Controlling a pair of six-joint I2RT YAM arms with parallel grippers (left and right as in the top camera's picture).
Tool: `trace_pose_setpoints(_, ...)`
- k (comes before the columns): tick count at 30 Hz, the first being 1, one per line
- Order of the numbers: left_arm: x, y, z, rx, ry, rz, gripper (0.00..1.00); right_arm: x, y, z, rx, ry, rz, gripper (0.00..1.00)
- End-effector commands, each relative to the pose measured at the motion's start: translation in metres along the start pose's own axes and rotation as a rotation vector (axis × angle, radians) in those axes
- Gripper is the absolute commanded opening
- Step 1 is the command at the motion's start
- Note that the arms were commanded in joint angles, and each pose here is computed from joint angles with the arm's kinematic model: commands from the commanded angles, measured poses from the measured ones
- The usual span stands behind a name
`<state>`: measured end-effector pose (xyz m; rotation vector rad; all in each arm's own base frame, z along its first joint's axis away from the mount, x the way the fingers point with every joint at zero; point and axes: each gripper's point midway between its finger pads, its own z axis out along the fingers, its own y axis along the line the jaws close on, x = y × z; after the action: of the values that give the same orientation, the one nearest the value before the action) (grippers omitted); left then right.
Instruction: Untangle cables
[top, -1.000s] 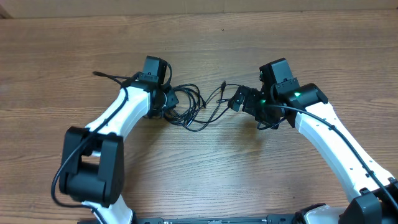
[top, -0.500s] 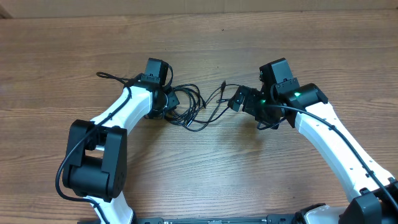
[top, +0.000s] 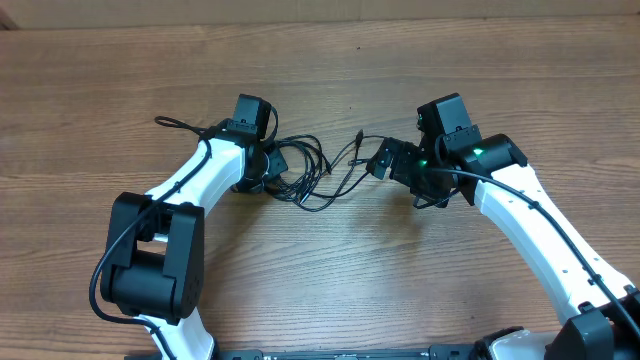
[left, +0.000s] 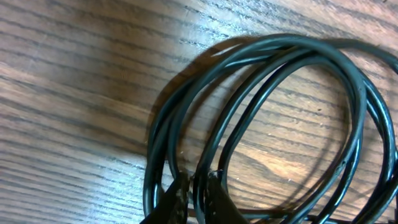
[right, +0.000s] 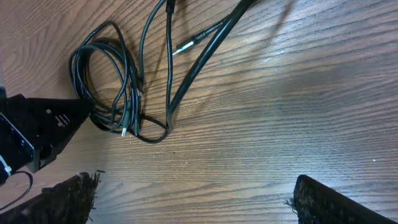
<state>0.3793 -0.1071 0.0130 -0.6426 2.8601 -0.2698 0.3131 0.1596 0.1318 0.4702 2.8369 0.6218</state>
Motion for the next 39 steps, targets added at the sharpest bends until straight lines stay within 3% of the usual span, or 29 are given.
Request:
trace_pose_setpoints(1,0.003,0.001,0.004,-0.009,0.007,0.028,0.11,0.000,-0.001,0.001,0.008,-0.004,-0.016,1.00)
trace_pose_setpoints(16,0.006,0.004,0.035,-0.016,0.048,0.049,0.04,0.004,-0.004,0.001,0.022,0.013,-0.010,1.00)
trace_pose_setpoints(24,-0.011,-0.021,-0.043,0.090,0.038,0.096,0.04,0.009,0.004,0.001,-0.023,0.045,-0.011,1.00)
trace_pose_setpoints(31,-0.018,-0.063,-0.133,0.310,-0.044,0.140,0.04,0.029,0.027,-0.003,-0.154,0.158,0.023,1.00)
trace_pose_setpoints(39,-0.011,-0.077,-0.171,0.425,-0.049,0.060,0.04,0.047,0.066,0.002,-0.215,0.176,0.094,1.00)
